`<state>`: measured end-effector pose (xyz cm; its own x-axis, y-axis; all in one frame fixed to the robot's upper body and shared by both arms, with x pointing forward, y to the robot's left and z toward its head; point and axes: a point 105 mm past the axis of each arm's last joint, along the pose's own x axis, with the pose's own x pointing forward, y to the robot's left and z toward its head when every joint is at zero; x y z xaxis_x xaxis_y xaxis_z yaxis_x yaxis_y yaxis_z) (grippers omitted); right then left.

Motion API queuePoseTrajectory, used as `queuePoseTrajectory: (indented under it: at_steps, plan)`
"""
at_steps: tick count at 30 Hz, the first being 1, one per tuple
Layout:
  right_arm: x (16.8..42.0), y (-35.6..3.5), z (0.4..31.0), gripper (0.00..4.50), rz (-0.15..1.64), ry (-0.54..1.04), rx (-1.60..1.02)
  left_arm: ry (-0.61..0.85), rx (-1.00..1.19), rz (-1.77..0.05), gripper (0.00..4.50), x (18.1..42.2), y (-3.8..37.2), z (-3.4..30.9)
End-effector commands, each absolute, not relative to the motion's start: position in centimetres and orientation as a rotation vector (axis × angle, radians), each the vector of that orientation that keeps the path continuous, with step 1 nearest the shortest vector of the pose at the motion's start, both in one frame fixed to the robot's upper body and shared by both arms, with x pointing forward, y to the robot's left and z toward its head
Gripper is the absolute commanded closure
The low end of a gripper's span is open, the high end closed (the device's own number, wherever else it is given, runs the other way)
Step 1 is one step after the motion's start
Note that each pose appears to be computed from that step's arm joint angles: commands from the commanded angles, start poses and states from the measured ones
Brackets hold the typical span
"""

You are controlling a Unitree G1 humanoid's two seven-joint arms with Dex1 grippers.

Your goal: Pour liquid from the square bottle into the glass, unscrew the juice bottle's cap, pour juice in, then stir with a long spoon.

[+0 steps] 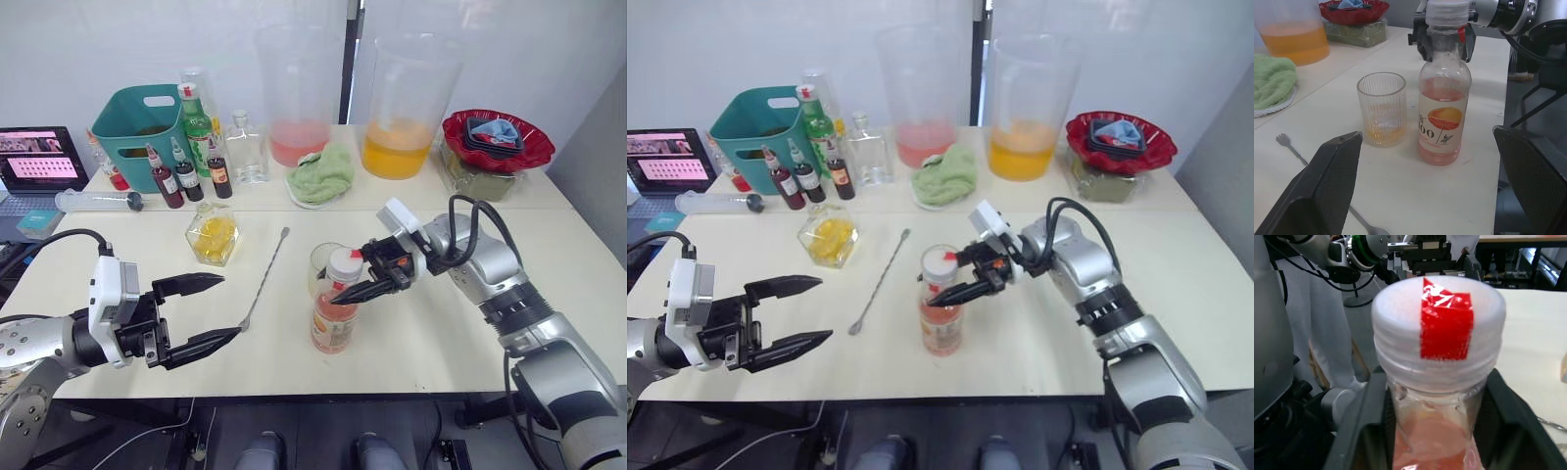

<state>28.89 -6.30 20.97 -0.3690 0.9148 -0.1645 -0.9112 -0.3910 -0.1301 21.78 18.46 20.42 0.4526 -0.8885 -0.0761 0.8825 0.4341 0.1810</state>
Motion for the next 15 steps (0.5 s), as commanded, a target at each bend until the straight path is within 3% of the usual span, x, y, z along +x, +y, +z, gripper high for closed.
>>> queuePoseTrajectory:
  at_steps: [1,5,15]
  plan:
    - [27.1,-6.9,23.1,3.16,2.031,-0.101,-0.213,-0.081,0.23,-1.133,0.0,21.8,17.8,21.2]
    - [26.6,-7.1,23.8,3.16,1.951,-0.142,-0.208,-0.086,0.221,-1.168,0.0,22.2,17.1,21.0]
    - [24.9,-7.5,23.0,3.16,1.434,-0.147,-0.21,-0.09,0.184,-1.307,0.0,24.4,15.9,20.4]
